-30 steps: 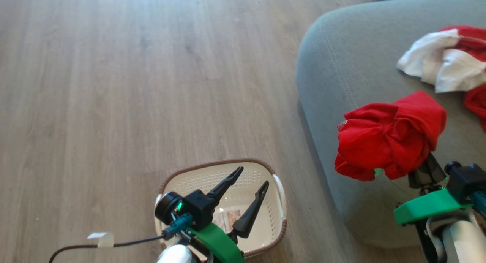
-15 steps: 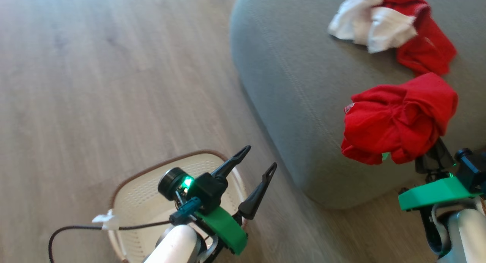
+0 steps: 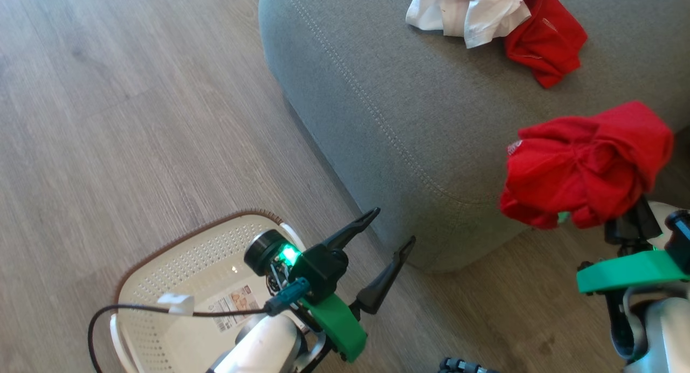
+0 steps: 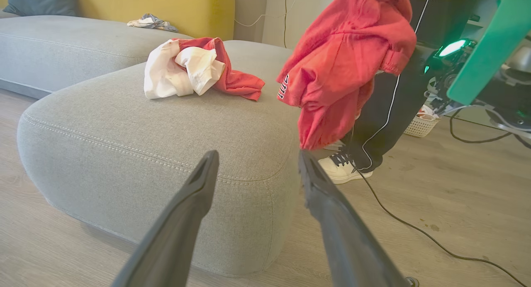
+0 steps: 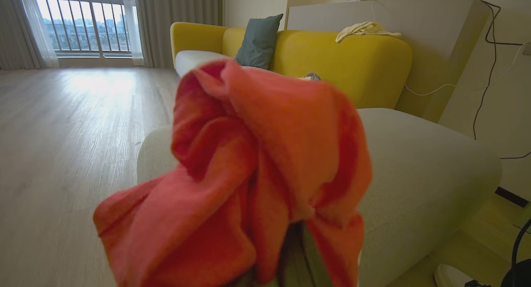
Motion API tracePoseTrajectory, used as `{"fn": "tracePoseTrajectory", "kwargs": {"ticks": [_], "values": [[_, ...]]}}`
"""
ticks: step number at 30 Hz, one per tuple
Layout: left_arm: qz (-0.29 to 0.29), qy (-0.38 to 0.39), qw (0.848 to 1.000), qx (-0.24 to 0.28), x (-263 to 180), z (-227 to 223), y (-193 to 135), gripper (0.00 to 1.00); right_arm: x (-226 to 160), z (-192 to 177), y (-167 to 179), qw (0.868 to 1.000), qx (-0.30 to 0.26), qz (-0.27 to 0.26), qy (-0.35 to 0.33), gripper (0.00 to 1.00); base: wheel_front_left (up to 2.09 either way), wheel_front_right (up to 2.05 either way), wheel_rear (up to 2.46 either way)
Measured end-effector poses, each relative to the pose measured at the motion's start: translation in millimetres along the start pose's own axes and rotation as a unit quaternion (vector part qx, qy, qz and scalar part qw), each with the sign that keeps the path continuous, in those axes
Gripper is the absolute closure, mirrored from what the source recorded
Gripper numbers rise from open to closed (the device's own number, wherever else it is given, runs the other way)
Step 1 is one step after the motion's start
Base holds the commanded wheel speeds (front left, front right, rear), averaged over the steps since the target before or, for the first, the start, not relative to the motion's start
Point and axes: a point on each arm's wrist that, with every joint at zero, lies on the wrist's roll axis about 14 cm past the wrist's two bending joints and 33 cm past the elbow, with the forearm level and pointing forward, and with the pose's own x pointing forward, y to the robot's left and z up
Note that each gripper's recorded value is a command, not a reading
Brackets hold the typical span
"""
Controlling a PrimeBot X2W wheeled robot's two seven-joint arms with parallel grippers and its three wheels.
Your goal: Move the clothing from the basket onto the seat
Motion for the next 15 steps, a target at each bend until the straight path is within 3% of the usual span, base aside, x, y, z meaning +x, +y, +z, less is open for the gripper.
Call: {"fn": "tracePoseTrajectory", "kwargs": {"ticks": [10, 15], "values": [[0.007, -0.004, 1.0, -0.002, -0.9, 3.3, 3.4, 0.0, 1.8, 3.5, -3.4, 1.0, -0.014, -0.003, -0.005, 1.0, 0.0, 0.0, 0.0], [0.017, -0.009, 1.0, -0.002, -1.7, 2.8, 13.4, 0.0, 24.1, 21.1, -2.2, 0.999, -0.027, 0.0, -0.032, 1.0, 0.0, 0.0, 0.0]]}}
